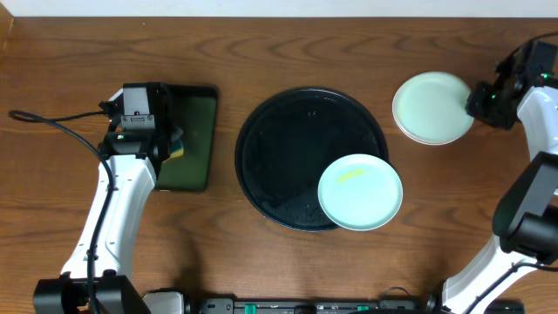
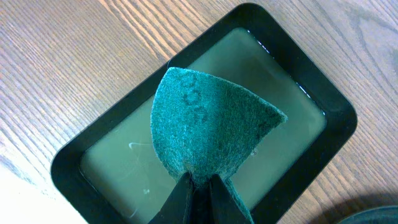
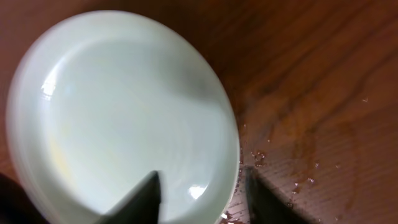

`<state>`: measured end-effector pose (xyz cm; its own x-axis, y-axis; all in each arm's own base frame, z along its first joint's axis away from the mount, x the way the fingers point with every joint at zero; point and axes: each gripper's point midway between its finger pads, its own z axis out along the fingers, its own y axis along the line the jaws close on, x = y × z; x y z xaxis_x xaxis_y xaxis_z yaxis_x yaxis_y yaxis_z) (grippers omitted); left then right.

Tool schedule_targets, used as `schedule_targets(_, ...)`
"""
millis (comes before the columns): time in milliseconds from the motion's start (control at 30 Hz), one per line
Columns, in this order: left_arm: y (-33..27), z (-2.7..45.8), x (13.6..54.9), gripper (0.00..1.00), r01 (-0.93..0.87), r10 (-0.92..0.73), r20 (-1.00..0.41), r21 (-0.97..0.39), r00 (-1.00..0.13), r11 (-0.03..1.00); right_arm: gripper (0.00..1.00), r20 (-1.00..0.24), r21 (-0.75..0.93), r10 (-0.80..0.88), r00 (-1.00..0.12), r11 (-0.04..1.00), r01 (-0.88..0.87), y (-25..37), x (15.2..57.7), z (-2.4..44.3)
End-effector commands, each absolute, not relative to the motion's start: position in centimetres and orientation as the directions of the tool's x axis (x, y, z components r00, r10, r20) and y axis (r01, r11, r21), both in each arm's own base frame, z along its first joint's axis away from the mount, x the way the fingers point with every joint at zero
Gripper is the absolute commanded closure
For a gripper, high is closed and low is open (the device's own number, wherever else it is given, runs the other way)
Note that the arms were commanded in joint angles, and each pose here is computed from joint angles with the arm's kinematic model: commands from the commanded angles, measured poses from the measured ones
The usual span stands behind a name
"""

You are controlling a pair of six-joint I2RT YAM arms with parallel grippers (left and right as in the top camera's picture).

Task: Clean dirty plates on tray and stack at the side
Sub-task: 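Lift the green plate with the right gripper and stack it on the pink plate, then move the right gripper to the lower green plate and grip its rim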

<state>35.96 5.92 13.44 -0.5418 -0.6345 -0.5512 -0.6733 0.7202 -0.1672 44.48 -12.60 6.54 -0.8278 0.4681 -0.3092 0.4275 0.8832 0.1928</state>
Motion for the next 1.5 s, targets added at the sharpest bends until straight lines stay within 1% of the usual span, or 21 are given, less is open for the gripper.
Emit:
schedule_targets(0, 6.1, 13.4, 35.8, 0.92, -0.67, -0.626, -0.555, -0.156, -0.548, 0.725, 0.42, -0.293, 0.211, 0.463, -0.837, 0.885, 0.416, -11.6, 44.7, 5.8)
schedule_targets(67, 6.1, 13.4, 35.8, 0.92, -0.67, -0.626, -0.555, -0.156, -0.548, 0.725, 0.34, -0.297, 0.222, 0.462, -0.836, 0.885, 0.41, -11.3, 44.6, 6.6)
schedule_targets(233, 6.1, 13.4, 35.8, 0.92, -0.67, -0.626, -0.555, -0.157, -0.548, 0.725, 0.32, -0.343, 0.303, 0.449, -0.825, 0.884, 0.355, -9.3, 44.0, 11.8)
schedule_targets(367, 6.1, 13.4, 35.8, 0.92, -0.67, -0.626, -0.555, -0.156, -0.548, 0.725, 0.29, -0.366, 0.325, 0.42, -0.831, 0.894, 0.308, -6.7, 41.4, 16.8)
schedule_targets(400, 6.1, 13.4, 35.8, 0.92, -0.67, -0.626, -0.555, -0.156, -0.548, 0.725, 0.15, -0.363, 0.325, 0.411, -0.837, 0.897, 0.3, -6.0, 40.6, 17.7)
schedule_targets(433, 6.1, 13.4, 35.8, 0.92, -0.67, -0.626, -0.555, -0.156, -0.548, 0.725, 0.07, -0.356, 0.32, 0.4, -0.844, 0.901, 0.292, -5.3, 39.7, 18.4)
schedule_targets(533, 6.1, 13.4, 35.8, 0.93, -0.67, -0.626, -0.555, -0.156, -0.548, 0.725, 0.01, -0.323, 0.28, 0.368, -0.872, 0.917, 0.283, -3.5, 36.8, 19.6)
schedule_targets(633, 6.1, 13.4, 35.8, 0.92, -0.67, -0.626, -0.555, -0.157, -0.548, 0.725, 0.01, -0.266, 0.211, 0.433, -0.861, 0.898, 0.387, -2.3, 34.0, 19.7)
schedule_targets(767, 6.1, 13.4, 35.7, 0.92, -0.671, -0.626, -0.554, -0.156, -0.549, 0.725, 0.01, -0.293, 0.102, 0.569, -0.768, 0.817, 0.567, -1.5, 30.7, 19.1)
schedule_targets(900, 6.1, 13.3, 35.7, 0.92, -0.671, -0.626, -0.553, -0.155, -0.549, 0.725, 0.01, -0.266, 0.12, 0.658, -0.705, 0.748, 0.653, 1.1, 27.3, 17.4)
schedule_targets(967, 6.1, 13.3, 35.7, 0.92, -0.671, -0.627, -0.553, -0.155, -0.549, 0.725, 0.01, -0.215, 0.145, 0.699, -0.682, 0.713, 0.686, 2.7, 25.9, 16.4)
schedule_targets(1033, 6.1, 13.3, 35.7, 0.92, -0.671, -0.627, -0.553, -0.155, -0.549, 0.725, 0.01, -0.157, 0.158, 0.709, -0.688, 0.706, 0.691, 4.0, 24.9, 15.5)
schedule_targets(1067, 6.1, 13.3, 35.7, 0.92, -0.673, -0.629, -0.553, -0.158, -0.546, 0.723, 0.09, -0.139, 0.158, 0.702, -0.698, 0.712, 0.685, 4.5, 24.6, 15.2)
schedule_targets(1100, 6.1, 13.4, 35.7, 0.92, -0.673, -0.63, -0.553, -0.158, -0.546, 0.722, 0.22, -0.126, 0.156, 0.697, -0.706, 0.717, 0.68, 4.8, 24.3, 14.9)
schedule_targets(1133, 6.1, 13.3, 35.7, 0.92, -0.675, -0.632, -0.552, -0.16, -0.544, 0.72, 0.37, -0.119, 0.145, 0.693, -0.711, 0.72, 0.678, 4.8, 24.1, 14.6)
schedule_targets(1167, 6.1, 13.3, 35.7, 0.92, -0.675, -0.632, -0.552, -0.159, -0.544, 0.72, 0.55, -0.103, 0.136, 0.696, -0.71, 0.717, 0.683, 5.0, 23.6, 14.2)
schedule_targets(1200, 6.1, 13.3, 35.7, 0.92, -0.675, -0.632, -0.552, -0.159, -0.544, 0.721, 0.54, -0.081, 0.13, 0.708, -0.702, 0.705, 0.697, 5.2, 23.2, 13.7)
schedule_targets(1233, 6.1, 13.3, 35.7, 0.92, -0.675, -0.632, -0.552, -0.159, -0.545, 0.721, 0.43, -0.059, 0.123, 0.719, -0.693, 0.694, 0.709, 5.5, 22.7, 13.1)
schedule_targets(1333, 6.1, 13.3, 35.7, 0.92, -0.675, -0.632, -0.551, -0.159, -0.545, 0.721, 0.46, 0.001, 0.062, 0.788, -0.616, 0.615, 0.786, 5.8, 20.6, 11.0)
schedule_targets(1400, 6.0, 13.3, 35.7, 0.92, -0.674, -0.632, -0.55, -0.161, -0.546, 0.721, 0.45, 0.031, 0.021, 0.827, -0.561, 0.56, 0.828, 6.2, 19.2, 9.6)
schedule_targets(1467, 6.0, 13.3, 35.7, 0.92, -0.674, -0.632, -0.55, -0.161, -0.546, 0.721, 0.43, 0.033, 0.004, 0.837, -0.547, 0.547, 0.837, 6.6, 18.5, 8.6)
